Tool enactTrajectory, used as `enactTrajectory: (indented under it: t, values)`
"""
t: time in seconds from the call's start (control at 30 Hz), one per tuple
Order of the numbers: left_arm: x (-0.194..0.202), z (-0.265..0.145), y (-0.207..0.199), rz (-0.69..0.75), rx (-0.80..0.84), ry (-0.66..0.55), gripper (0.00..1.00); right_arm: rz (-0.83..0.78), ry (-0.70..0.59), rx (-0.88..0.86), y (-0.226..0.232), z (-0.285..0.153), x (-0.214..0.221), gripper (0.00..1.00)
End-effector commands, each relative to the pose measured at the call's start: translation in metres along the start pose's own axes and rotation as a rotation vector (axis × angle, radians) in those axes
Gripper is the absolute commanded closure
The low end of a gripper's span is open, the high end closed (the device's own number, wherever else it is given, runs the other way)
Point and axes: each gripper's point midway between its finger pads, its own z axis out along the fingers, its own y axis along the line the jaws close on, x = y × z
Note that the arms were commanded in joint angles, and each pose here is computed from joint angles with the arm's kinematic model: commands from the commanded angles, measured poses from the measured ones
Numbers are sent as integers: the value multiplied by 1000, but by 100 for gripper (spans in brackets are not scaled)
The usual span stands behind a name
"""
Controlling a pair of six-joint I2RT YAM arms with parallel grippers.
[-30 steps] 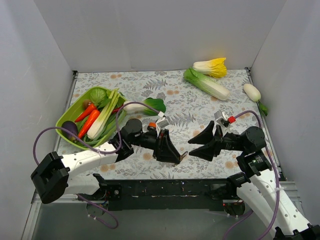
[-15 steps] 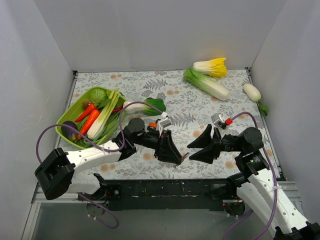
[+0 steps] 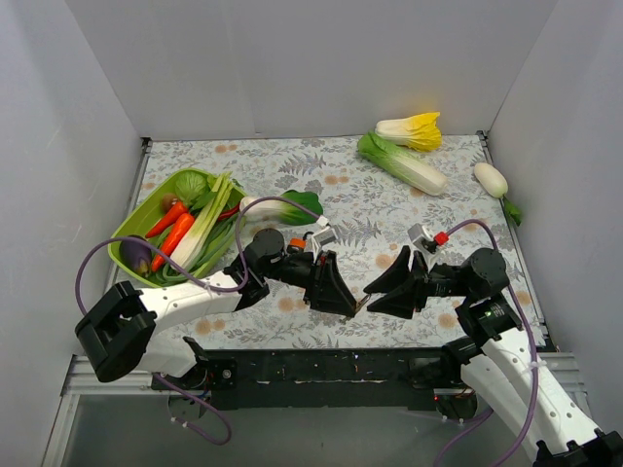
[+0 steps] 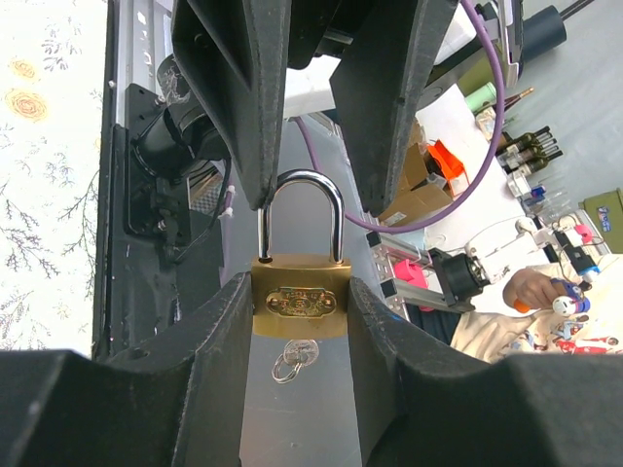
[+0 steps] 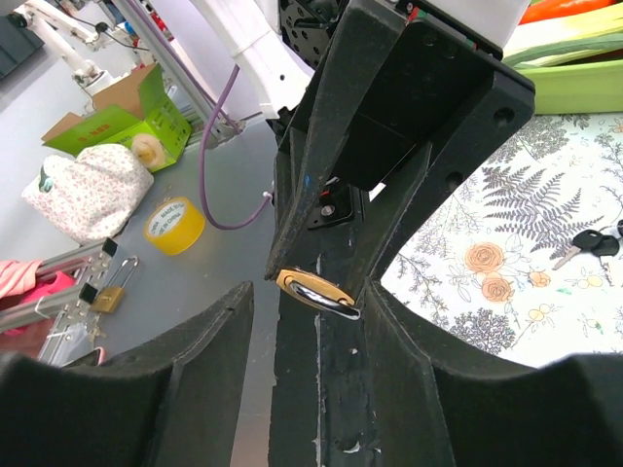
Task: Unlock with the key
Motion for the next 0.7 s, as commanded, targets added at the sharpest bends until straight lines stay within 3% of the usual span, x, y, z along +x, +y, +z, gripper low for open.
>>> enactTrajectory:
  t: [0.0, 0.13, 0.47, 0.67]
  values:
    - [-20, 1, -16, 84, 41, -36, 100, -28, 8, -21, 4, 0, 3, 47]
    - [-19, -1, -5, 76, -5, -41, 100, -29, 5, -16, 5, -1, 3, 58]
    - [-25, -6, 37, 93, -220, -86, 100, 14, -2, 32, -7, 0, 6, 99]
    - [-35, -28, 91, 108, -548, -149, 100, 102, -8, 172, -39, 1, 13, 99]
